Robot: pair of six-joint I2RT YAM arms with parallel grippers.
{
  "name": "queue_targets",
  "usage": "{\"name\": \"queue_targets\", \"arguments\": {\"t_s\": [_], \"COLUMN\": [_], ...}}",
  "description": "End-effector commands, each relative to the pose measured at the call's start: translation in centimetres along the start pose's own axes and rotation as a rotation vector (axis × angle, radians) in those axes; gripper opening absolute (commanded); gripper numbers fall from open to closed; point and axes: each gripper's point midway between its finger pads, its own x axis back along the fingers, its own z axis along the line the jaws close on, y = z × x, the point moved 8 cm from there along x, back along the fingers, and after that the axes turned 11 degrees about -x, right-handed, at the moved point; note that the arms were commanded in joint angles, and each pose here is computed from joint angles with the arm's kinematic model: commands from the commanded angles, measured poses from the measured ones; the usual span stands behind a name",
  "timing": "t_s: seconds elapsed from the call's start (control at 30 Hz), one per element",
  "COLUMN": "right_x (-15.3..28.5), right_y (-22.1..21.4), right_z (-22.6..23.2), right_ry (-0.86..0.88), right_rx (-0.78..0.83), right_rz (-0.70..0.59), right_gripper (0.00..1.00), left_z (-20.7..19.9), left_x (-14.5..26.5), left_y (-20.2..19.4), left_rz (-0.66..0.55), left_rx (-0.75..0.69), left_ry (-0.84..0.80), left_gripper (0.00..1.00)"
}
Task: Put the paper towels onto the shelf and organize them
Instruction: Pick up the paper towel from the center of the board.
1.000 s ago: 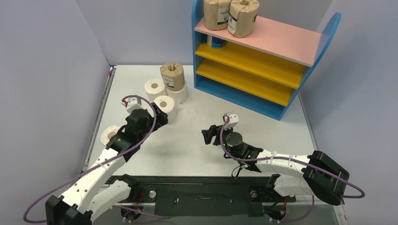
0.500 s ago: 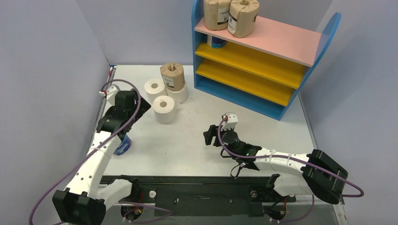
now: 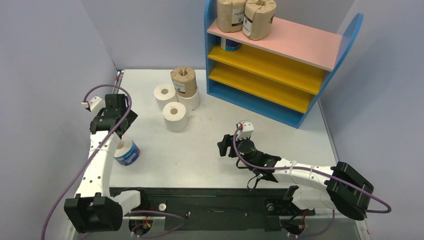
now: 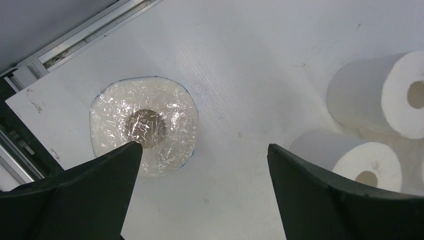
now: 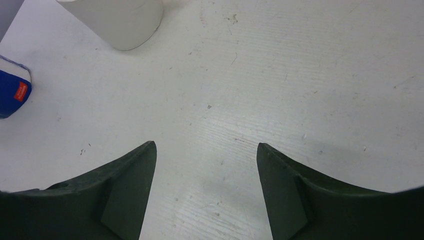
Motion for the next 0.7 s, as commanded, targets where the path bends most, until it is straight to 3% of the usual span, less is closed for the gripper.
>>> {"name": "queue_targets", "arguments": {"t_s": [0.0, 0.47, 0.67], "right_x": [1.0, 1.3, 0.7], "right_y": [1.4, 1.7, 1.6], "right_z": [1.0, 1.2, 1.8], "right_ry": [0.036, 0.037, 0.05], "right_rx": [-0.006, 0.026, 0.018], "right_rz": [-0.026, -0.001, 0.019], "right_gripper": [0.69, 0.69, 0.69], "left_z": [-0.6, -0.3, -0.3], "left_x": [-2.4, -7.2, -7.1], "left_y": [-0.1, -4.4, -5.9], "left_rz": [0.062, 0.211, 0.231], "left_rx": [-0.017, -0.001, -0.006], "left_ry": [-0.039, 0.071, 0.005], "left_gripper": [0.96, 0.97, 1.0]}}
